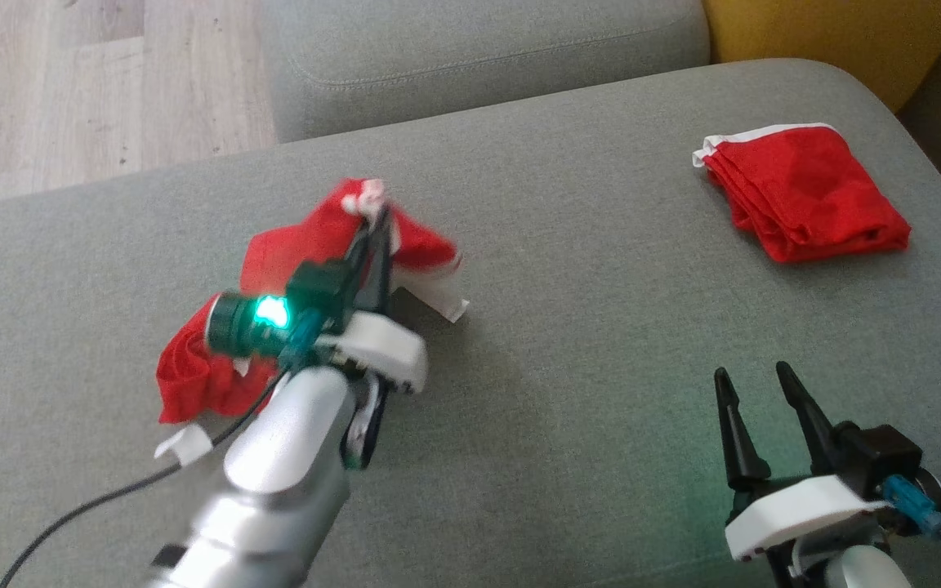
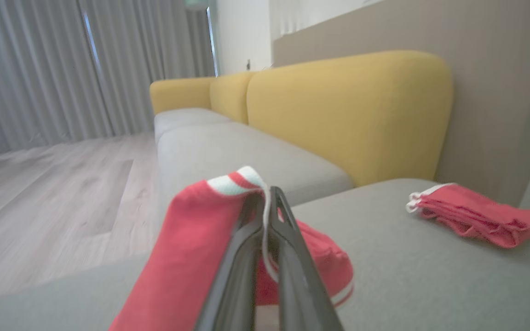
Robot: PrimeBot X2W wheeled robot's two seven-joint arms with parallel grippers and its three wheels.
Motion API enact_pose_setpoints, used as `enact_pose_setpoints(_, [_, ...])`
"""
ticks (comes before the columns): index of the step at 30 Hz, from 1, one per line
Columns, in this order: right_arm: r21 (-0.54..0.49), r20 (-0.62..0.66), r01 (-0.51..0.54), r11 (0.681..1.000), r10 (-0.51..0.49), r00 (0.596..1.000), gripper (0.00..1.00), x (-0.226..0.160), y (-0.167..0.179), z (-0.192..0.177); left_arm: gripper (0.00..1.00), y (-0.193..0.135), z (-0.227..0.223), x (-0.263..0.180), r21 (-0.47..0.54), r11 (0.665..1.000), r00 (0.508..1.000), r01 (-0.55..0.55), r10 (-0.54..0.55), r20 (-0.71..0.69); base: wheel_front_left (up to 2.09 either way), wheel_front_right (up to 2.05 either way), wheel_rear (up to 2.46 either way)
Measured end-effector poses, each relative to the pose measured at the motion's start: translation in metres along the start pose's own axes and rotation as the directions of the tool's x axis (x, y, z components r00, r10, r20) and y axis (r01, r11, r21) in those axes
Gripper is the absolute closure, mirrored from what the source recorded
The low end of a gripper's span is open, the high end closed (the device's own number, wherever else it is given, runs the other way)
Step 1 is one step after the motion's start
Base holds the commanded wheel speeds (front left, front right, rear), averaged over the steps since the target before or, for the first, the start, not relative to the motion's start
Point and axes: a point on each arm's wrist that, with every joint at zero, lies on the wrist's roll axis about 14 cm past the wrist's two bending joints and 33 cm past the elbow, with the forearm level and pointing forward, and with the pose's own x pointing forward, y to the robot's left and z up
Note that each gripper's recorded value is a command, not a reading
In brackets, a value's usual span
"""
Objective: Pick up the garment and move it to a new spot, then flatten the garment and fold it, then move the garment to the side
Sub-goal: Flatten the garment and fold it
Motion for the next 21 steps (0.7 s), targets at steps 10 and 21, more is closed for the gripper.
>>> enact_pose_setpoints(10, [0.002, -0.004, 0.006, 1.0, -0.006, 1.0, 0.0, -0.001, -0.002, -0.003, 1.0, -0.059, 0.087, 0.016, 0.008, 0.981, 0.956, 0.194, -0.191, 0.224, 0.0, 0.0, 0.0])
enact_pose_setpoints(21, [0.013, -0.018, 0.018, 1.0, -0.017, 1.0, 0.0, -0.007, -0.004, -0.008, 1.0, -0.082, 0.167, 0.031, -0.049, 0.966, 0.9, 0.253, -0.216, 0.379, 0.0, 0.0, 0.0])
